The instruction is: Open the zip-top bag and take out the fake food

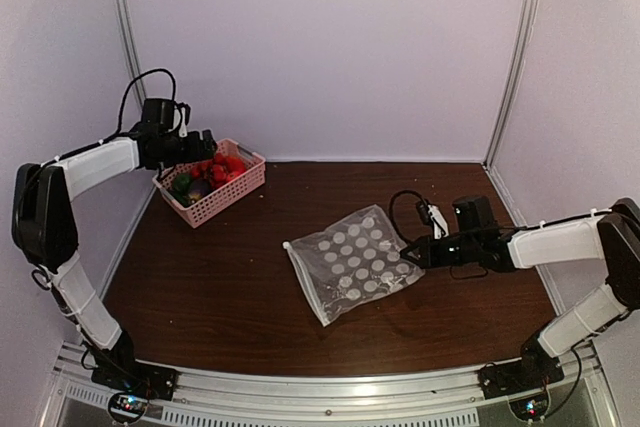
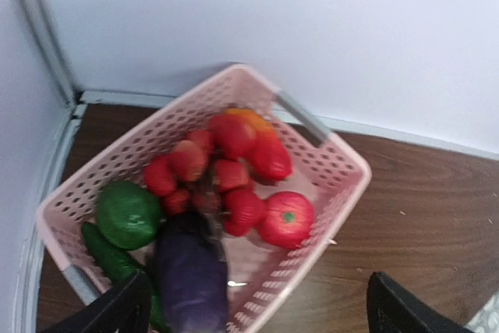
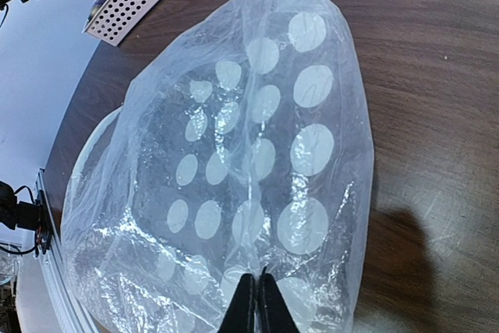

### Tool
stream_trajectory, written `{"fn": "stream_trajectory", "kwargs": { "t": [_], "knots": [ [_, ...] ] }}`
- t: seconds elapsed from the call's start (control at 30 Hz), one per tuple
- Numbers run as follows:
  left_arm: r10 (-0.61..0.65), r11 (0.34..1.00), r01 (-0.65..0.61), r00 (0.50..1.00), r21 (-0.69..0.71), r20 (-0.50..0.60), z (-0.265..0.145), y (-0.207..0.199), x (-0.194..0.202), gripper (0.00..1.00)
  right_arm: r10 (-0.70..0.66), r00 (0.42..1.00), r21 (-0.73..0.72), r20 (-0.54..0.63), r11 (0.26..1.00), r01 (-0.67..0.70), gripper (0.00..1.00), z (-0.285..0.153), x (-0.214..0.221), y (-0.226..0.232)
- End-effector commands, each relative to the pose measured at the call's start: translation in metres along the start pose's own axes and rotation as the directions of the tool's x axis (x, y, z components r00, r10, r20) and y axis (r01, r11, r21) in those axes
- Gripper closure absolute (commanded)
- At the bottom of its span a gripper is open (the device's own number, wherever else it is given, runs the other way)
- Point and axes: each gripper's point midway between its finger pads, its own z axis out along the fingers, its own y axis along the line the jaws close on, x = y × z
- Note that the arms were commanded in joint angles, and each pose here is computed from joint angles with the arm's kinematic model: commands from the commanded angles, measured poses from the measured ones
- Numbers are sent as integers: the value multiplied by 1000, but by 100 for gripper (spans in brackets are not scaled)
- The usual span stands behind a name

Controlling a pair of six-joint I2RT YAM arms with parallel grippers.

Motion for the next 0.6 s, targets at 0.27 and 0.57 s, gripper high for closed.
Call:
{"fn": "stream_trajectory", "kwargs": {
  "t": [0.27,0.57],
  "knots": [
    [330,819,-302,943,488,29,-47,-193,83,2,-48,999,6,-22,999,48,58,-4,13,14],
    [505,620,-418,860,664,69,-83,-277,162,2,-34,998,100,-61,994,40,62,-33,37,-2]
  ]
}}
